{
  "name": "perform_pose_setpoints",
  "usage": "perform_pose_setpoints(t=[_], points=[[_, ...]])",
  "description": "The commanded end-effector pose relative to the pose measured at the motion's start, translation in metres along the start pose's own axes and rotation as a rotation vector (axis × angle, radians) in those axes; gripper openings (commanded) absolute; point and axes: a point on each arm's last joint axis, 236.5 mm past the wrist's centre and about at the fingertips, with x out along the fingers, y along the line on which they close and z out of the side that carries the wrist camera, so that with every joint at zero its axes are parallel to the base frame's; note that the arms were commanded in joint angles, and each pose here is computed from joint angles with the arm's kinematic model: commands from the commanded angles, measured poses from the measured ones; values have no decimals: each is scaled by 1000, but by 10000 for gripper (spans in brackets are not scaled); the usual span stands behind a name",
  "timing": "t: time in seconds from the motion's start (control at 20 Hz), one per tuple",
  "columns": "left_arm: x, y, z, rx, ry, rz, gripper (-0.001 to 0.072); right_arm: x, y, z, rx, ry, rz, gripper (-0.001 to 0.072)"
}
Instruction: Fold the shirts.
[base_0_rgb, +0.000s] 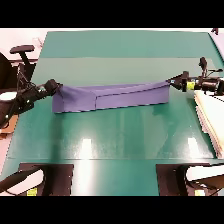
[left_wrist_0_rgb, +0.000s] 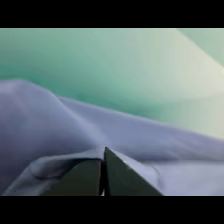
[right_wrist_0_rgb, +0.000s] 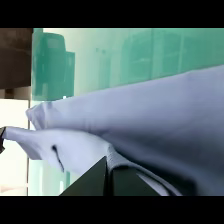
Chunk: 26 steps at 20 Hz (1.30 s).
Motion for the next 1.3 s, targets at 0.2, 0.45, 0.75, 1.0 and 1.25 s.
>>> perform_pose_setpoints(t=[0.2, 0.45, 0.75, 1.0, 1.25], points=[[43, 38, -9, 42, 68, 64, 25, 29, -44, 8, 83, 55, 4, 20], [48, 53, -8, 98, 58, 104, 25, 40, -69, -3, 103, 91, -20, 20], [54, 46, -15, 179, 71, 92, 27, 41, -66, -4, 71, 97, -10, 131], [43, 42, 26, 236, -7, 102, 680, 7, -45, 21, -18, 59, 24, 470], [9, -21, 62, 276, 37, -93, 37, -75, -36, 58, -123, -57, -70, 509]])
